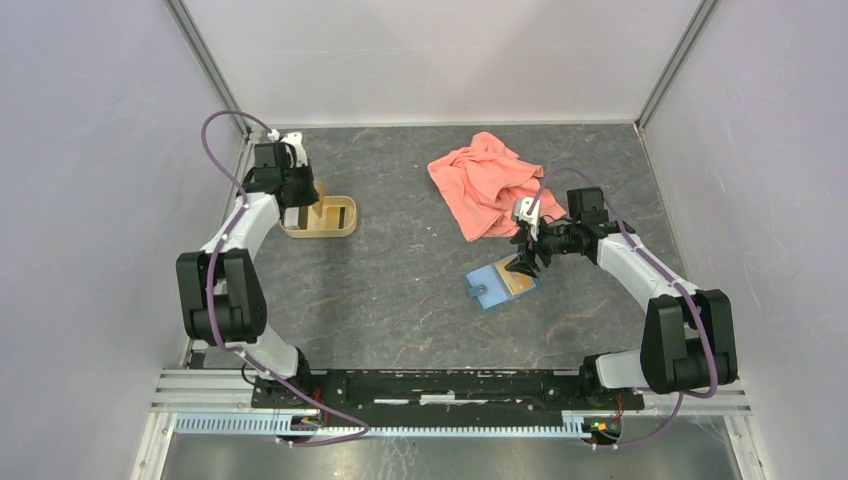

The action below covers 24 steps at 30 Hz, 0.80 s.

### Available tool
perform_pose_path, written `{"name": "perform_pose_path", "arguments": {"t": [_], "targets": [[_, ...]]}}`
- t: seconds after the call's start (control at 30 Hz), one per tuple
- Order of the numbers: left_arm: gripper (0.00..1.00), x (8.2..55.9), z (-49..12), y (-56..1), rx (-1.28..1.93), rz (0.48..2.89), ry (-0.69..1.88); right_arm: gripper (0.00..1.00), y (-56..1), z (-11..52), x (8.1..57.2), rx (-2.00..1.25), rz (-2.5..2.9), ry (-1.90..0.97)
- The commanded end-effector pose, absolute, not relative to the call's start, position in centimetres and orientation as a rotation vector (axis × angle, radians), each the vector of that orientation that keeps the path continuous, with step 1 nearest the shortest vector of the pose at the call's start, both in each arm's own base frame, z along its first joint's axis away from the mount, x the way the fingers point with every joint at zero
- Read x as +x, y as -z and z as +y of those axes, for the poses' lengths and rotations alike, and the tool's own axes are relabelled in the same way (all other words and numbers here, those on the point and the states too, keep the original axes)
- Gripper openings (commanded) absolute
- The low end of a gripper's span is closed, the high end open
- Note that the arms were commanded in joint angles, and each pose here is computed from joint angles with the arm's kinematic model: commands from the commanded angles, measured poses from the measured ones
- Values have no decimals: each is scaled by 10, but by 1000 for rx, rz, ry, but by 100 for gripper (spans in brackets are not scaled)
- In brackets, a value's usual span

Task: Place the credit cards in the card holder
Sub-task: Pick up the credit card from the storage box.

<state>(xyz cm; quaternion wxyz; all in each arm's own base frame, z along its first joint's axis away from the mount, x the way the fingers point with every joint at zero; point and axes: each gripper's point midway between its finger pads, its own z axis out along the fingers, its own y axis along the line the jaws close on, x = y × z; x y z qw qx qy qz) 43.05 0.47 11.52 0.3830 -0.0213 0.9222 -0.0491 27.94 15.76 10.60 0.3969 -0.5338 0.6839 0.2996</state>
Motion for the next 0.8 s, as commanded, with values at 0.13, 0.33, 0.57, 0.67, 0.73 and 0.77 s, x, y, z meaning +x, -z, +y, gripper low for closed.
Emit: {"name": "perform_pose_path", "arguments": {"t": [0.13,0.33,0.57,0.67,0.73,0.77], "targets": [[4,411,-108,-225,17,1924,975,73,-137,171,283,-1298,1645,-830],[2,360,-196,-250,107,1685,1340,73,-170,191,276,-1080,1606,-1050],[2,314,-280,-259,134,1477,1558,73,-201,197,279,-712,1612,-1190],[2,299,-300,-259,107,1395,1675,73,-205,197,279,-572,1638,-1257],[2,293,-308,-257,80,1355,1726,73,-207,199,277,-526,1643,-1302],[2,290,-313,-255,76,1349,1749,72,-209,200,275,-512,1640,-1324]]}}
